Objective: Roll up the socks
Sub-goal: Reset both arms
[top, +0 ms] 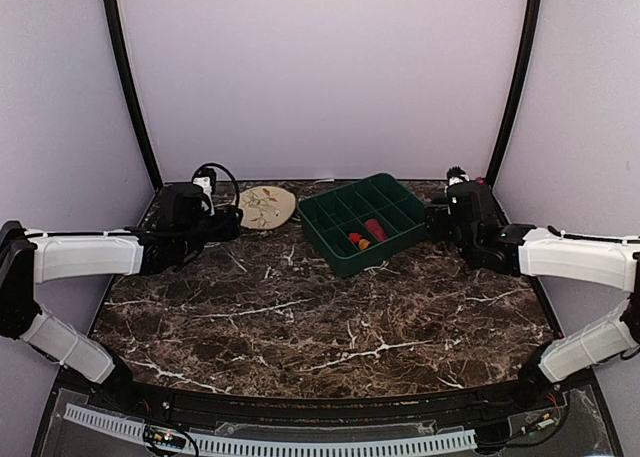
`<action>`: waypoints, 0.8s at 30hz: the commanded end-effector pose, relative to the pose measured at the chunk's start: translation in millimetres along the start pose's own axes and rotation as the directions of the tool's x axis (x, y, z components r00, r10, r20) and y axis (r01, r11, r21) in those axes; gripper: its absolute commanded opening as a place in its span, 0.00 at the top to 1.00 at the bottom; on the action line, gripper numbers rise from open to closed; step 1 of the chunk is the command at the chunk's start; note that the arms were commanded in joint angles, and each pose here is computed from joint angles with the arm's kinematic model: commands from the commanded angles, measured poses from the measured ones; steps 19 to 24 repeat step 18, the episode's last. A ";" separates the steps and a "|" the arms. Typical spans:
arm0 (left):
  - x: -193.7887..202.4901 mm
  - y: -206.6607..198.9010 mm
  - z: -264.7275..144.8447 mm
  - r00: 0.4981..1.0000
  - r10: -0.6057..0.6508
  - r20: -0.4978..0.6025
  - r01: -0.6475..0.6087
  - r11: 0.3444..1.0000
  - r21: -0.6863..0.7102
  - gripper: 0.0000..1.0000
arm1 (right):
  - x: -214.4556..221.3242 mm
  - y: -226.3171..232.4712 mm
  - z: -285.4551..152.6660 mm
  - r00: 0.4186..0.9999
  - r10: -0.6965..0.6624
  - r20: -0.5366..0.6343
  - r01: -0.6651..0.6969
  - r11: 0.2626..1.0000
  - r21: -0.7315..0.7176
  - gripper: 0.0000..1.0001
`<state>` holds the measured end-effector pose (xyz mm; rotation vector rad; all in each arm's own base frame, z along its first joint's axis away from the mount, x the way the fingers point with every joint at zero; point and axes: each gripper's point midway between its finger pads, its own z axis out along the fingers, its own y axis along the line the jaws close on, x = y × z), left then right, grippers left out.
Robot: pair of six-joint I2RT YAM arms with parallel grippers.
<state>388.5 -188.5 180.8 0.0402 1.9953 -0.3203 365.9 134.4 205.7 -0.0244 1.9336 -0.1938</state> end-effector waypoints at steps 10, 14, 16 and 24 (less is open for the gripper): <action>-14.3 61.7 -45.5 0.965 0.109 0.238 -0.043 0.963 -0.265 0.20 | 21.8 -49.1 -0.2 0.981 0.195 0.017 -0.191 0.935 0.299 0.01; -9.2 65.9 -42.5 0.969 0.106 0.222 -0.039 0.957 -0.288 0.19 | 25.8 -49.5 -1.7 0.980 0.198 0.016 -0.194 0.938 0.289 0.01; -8.8 65.9 -41.4 0.970 0.106 0.220 -0.039 0.957 -0.289 0.19 | 26.8 -48.2 -2.9 0.978 0.207 0.029 -0.207 0.942 0.263 0.01; -9.6 65.5 -40.8 0.969 0.106 0.221 -0.039 0.956 -0.290 0.19 | 27.7 -48.8 -4.5 0.977 0.211 0.035 -0.213 0.944 0.253 0.01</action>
